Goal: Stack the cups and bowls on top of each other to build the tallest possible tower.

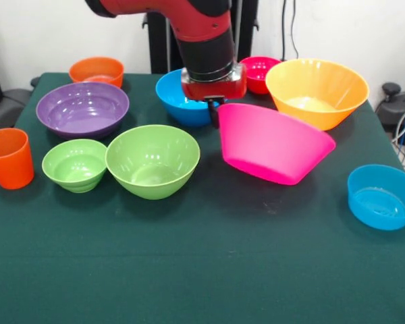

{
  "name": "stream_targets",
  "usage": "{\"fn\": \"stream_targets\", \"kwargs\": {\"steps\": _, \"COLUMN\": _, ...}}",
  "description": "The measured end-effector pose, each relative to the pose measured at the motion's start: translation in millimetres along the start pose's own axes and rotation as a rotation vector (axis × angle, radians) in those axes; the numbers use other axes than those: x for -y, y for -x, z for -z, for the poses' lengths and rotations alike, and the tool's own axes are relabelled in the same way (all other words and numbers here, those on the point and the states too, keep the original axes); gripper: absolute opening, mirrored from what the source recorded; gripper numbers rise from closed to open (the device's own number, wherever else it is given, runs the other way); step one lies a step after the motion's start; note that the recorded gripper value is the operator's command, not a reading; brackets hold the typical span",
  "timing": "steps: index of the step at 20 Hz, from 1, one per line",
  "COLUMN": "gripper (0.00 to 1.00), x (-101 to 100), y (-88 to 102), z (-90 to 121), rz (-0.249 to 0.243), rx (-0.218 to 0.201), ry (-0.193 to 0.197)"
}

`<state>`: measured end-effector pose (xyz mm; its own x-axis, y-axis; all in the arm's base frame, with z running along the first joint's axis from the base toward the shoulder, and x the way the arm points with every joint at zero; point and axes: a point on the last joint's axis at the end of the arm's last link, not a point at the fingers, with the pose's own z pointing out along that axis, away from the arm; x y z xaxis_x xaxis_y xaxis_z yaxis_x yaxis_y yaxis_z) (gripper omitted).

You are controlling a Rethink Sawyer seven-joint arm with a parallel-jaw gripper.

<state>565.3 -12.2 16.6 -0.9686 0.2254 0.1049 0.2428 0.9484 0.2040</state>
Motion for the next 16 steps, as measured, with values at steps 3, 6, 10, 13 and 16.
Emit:
{"fn": "stream_targets", "kwargs": {"steps": 3, "gripper": 0.00, "x": 7.0, "y": 5.7, "z": 5.8, "rz": -0.027, "rx": -0.025, "ry": 0.004}}
{"fn": "stream_targets", "kwargs": {"steps": 6, "gripper": 0.00, "x": 9.4, "y": 12.8, "z": 14.2, "rz": -0.068, "rx": -0.090, "ry": 0.021}}
{"fn": "stream_targets", "kwargs": {"steps": 10, "gripper": 0.00, "x": 7.8, "y": 20.0, "z": 27.5, "rz": -0.113, "rx": -0.200, "ry": 0.050}}
{"fn": "stream_targets", "kwargs": {"steps": 13, "gripper": 0.00, "x": 6.1, "y": 24.2, "z": 36.9, "rz": -0.139, "rx": -0.264, "ry": 0.073}}
{"fn": "stream_targets", "kwargs": {"steps": 16, "gripper": 0.00, "x": 3.9, "y": 28.2, "z": 43.1, "rz": -0.163, "rx": -0.298, "ry": 0.097}}
